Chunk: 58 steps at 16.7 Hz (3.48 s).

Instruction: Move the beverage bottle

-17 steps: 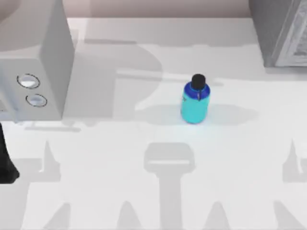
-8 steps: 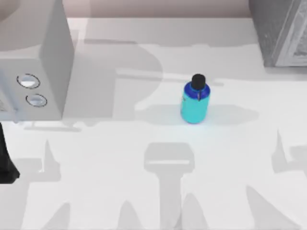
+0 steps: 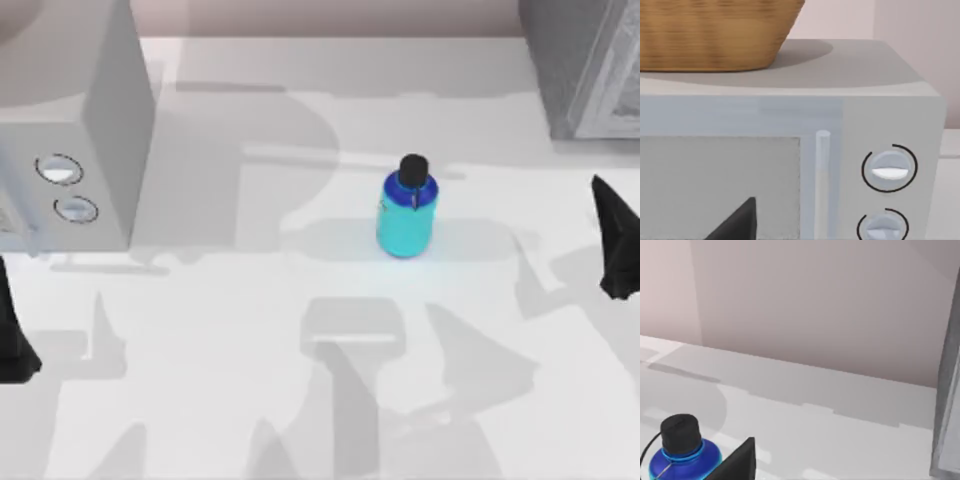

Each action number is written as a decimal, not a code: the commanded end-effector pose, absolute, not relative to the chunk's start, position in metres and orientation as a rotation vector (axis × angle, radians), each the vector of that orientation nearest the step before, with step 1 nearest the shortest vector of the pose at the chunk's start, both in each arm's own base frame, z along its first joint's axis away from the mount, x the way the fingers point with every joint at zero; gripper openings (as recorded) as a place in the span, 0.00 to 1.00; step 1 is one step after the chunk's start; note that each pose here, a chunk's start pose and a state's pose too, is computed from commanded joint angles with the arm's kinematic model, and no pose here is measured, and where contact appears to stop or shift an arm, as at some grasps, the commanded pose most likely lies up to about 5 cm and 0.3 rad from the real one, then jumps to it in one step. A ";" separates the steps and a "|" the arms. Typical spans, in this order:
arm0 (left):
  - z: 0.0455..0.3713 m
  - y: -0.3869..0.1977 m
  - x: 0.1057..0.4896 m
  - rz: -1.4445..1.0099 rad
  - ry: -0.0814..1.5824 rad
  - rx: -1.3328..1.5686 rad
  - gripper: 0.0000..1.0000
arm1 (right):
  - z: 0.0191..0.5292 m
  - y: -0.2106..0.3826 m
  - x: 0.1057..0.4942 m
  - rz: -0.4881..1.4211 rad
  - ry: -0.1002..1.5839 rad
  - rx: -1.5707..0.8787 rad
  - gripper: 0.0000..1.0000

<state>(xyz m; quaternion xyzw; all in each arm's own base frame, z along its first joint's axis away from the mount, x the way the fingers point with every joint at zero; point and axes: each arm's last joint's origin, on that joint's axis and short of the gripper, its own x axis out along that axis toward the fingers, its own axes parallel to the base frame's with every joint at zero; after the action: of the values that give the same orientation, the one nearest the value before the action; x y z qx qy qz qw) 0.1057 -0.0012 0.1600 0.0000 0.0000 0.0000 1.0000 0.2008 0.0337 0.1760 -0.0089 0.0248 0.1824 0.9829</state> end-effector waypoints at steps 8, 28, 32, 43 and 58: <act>0.160 -0.001 0.106 0.000 0.000 0.000 1.00 | 0.109 0.072 0.257 0.626 0.083 -0.030 1.00; 0.160 -0.001 0.106 0.000 0.000 0.000 1.00 | 0.041 0.110 0.286 0.776 0.095 -0.040 1.00; 0.160 -0.001 0.106 0.000 0.000 0.000 1.00 | 0.037 0.142 0.319 0.775 0.090 -0.040 1.00; 0.160 -0.001 0.106 0.000 0.000 0.000 1.00 | 0.036 0.162 0.336 0.775 0.094 -0.040 0.77; 0.160 -0.001 0.106 0.000 0.000 0.000 1.00 | 0.036 0.162 0.336 0.775 0.094 -0.040 0.00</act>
<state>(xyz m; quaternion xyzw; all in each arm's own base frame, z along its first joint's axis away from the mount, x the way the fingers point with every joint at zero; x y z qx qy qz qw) 0.1057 -0.0012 0.1600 0.0000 0.0000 0.0000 1.0000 0.3356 0.1623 0.0360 -0.0195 0.0456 0.3776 0.9246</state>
